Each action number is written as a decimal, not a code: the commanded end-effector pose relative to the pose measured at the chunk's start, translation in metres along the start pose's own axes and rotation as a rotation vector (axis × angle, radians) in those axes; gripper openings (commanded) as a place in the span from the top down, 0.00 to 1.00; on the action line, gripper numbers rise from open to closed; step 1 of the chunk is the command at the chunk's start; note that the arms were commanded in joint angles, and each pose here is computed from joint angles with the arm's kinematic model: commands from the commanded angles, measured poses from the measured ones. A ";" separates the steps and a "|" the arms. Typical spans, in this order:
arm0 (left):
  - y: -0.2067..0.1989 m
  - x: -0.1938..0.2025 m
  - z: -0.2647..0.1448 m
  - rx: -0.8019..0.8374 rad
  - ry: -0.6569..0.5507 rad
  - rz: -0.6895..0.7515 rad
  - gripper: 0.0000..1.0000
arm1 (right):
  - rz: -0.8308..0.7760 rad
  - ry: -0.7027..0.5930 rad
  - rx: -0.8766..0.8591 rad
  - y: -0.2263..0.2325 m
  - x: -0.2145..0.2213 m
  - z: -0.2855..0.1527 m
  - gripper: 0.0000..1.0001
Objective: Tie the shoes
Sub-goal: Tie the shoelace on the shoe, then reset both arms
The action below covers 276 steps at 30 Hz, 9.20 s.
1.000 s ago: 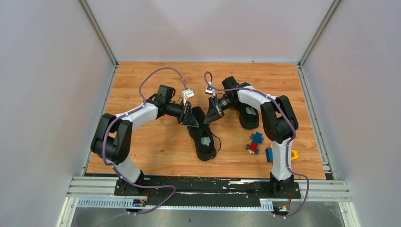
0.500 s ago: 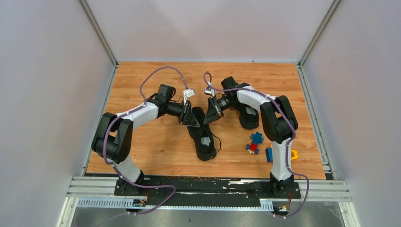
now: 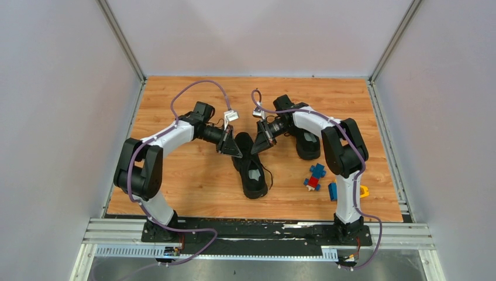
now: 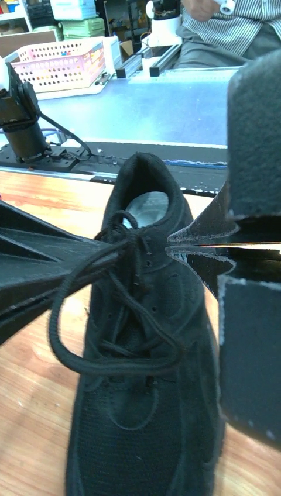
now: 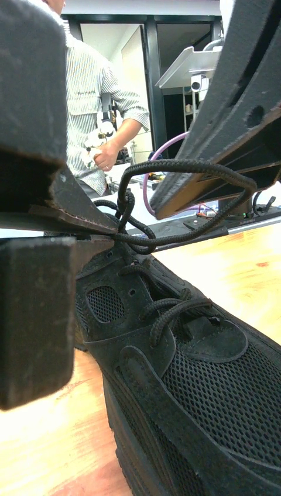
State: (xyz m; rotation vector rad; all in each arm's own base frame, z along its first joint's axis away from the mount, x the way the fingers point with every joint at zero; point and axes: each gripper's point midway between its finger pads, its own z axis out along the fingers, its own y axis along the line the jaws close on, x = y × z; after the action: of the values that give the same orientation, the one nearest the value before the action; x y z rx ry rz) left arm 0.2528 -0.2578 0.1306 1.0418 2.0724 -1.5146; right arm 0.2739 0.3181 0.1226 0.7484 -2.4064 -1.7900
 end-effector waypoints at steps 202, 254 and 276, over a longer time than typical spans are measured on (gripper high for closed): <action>0.013 -0.002 0.011 0.088 0.085 0.444 1.00 | -0.061 -0.067 -0.088 0.001 -0.031 -0.019 1.00; 0.064 0.048 -0.085 -0.591 0.415 0.225 1.00 | 0.000 -0.250 0.290 -0.056 0.025 -0.105 1.00; 0.064 0.070 -0.116 -0.696 0.443 0.153 1.00 | -0.013 -0.245 0.262 -0.052 0.031 -0.100 1.00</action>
State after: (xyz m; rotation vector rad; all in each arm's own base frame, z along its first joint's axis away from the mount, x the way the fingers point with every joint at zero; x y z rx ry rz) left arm 0.2665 -0.1127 0.0760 1.2509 2.4606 -0.4187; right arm 0.2923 0.2027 0.0894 0.4881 -2.8194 -1.6242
